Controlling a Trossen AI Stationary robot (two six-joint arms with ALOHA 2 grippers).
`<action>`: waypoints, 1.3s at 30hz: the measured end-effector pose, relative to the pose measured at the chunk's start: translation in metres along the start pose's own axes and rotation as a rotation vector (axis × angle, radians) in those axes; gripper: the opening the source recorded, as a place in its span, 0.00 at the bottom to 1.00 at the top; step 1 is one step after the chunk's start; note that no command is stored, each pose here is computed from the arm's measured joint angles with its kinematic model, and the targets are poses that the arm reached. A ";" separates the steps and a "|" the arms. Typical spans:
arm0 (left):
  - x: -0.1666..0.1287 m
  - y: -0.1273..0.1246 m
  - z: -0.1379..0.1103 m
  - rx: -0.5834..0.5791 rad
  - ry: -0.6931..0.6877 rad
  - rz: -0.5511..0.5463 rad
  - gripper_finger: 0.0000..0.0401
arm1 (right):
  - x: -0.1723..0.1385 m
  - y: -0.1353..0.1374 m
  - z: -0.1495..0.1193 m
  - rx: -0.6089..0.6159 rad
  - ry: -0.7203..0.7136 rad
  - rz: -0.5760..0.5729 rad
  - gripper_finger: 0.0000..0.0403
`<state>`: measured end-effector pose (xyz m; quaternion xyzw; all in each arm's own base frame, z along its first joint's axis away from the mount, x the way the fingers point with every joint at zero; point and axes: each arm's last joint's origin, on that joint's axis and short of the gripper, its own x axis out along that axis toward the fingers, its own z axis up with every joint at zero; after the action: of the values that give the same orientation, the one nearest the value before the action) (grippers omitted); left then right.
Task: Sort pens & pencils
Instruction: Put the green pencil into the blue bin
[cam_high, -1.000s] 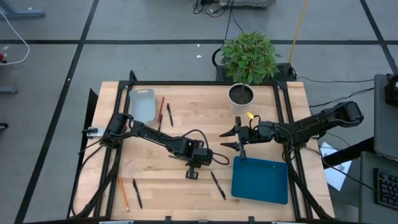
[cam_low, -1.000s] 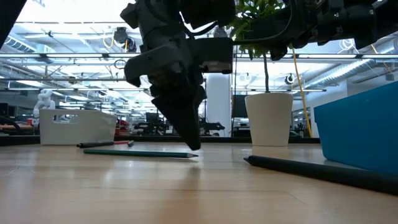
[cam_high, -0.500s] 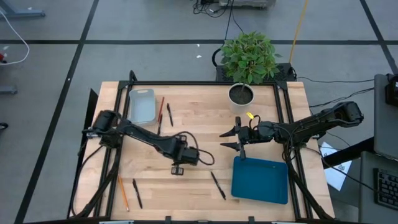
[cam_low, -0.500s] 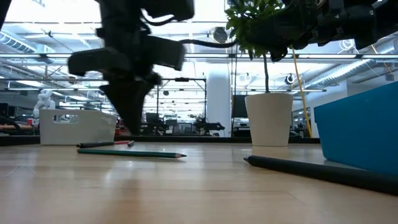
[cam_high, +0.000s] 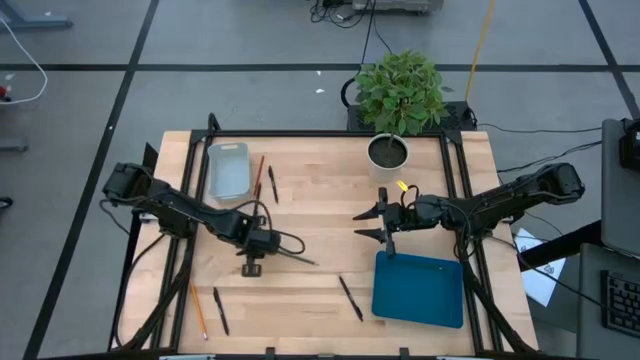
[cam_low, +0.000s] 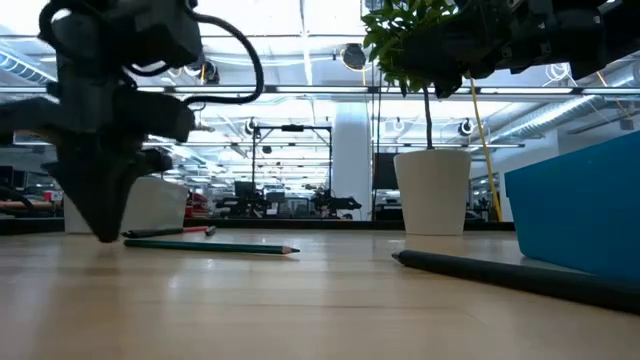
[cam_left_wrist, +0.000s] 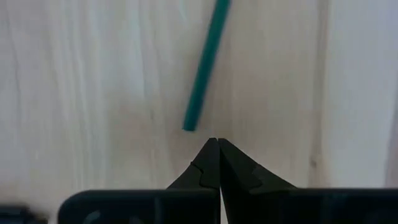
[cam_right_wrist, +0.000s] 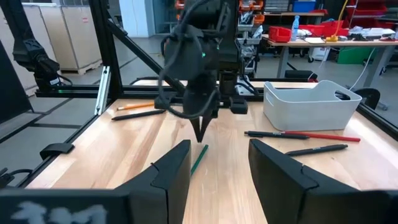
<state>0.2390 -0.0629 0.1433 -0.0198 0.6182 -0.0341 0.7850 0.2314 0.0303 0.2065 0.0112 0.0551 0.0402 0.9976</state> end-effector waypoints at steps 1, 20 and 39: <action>0.001 0.000 0.000 0.008 -0.032 -0.007 0.00 | 0.000 0.000 0.000 0.000 -0.003 0.000 0.37; -0.010 0.007 -0.002 0.053 -0.085 0.133 0.00 | 0.000 0.000 0.001 -0.013 -0.007 0.000 0.37; -0.010 0.019 0.004 -0.080 -0.064 -0.163 0.00 | 0.000 0.000 0.001 0.005 -0.007 0.000 0.37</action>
<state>0.2411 -0.0434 0.1522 -0.1025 0.5899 -0.0728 0.7976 0.2315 0.0303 0.2072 0.0140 0.0519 0.0400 0.9978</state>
